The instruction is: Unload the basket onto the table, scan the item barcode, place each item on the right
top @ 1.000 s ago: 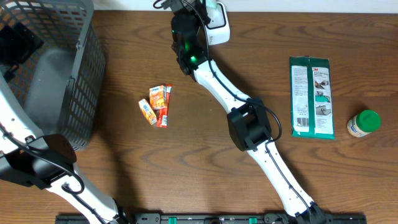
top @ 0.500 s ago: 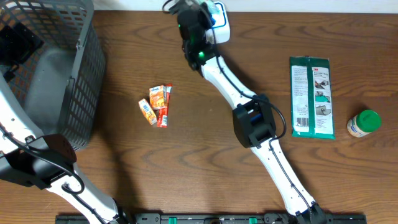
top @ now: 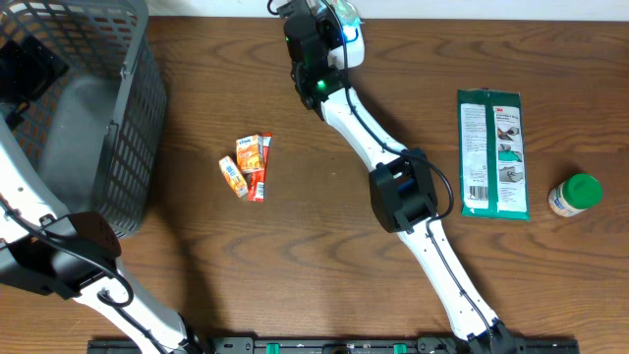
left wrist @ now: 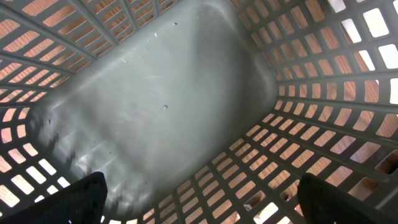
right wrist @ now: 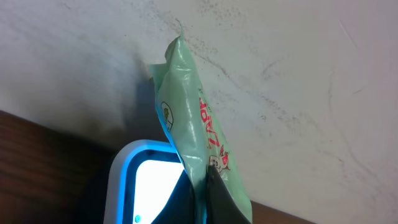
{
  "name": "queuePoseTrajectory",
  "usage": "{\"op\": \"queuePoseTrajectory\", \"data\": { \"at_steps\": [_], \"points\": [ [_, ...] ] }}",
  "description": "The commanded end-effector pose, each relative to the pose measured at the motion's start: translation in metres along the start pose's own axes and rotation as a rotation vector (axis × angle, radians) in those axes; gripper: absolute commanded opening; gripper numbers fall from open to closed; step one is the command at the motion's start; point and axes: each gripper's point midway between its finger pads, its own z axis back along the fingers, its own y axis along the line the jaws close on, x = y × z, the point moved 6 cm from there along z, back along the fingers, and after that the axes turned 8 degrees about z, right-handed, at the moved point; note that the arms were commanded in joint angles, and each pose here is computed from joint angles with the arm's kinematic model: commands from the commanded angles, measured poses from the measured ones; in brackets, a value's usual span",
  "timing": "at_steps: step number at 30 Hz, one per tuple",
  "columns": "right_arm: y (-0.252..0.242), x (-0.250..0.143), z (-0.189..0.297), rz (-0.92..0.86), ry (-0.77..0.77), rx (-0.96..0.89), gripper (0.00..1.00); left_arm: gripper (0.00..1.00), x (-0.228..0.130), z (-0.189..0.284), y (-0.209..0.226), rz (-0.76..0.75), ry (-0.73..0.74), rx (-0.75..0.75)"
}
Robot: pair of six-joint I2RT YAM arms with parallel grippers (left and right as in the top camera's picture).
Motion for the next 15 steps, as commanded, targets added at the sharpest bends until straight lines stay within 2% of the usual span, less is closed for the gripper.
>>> {"op": "queuePoseTrajectory", "data": {
  "at_steps": [1, 9, 13, 15],
  "points": [
    [-0.02, 0.025, 0.012, -0.069, -0.036, -0.017, 0.01, 0.98, -0.001, 0.014, -0.003, -0.003, -0.027, -0.025],
    [-0.07, 0.068, 0.045, -0.096, -0.05, -0.037, 0.01, 0.98, -0.001, 0.014, -0.003, -0.003, -0.026, -0.024],
    [-0.095, 0.086, 0.078, -0.126, -0.008, 0.032, 0.01, 0.98, -0.001, 0.014, -0.003, -0.003, -0.026, -0.024],
    [-0.11, 0.092, 0.104, -0.176, 0.035, 0.143, 0.01, 0.98, -0.001, 0.014, -0.003, -0.003, -0.026, -0.024]
  ]
}}
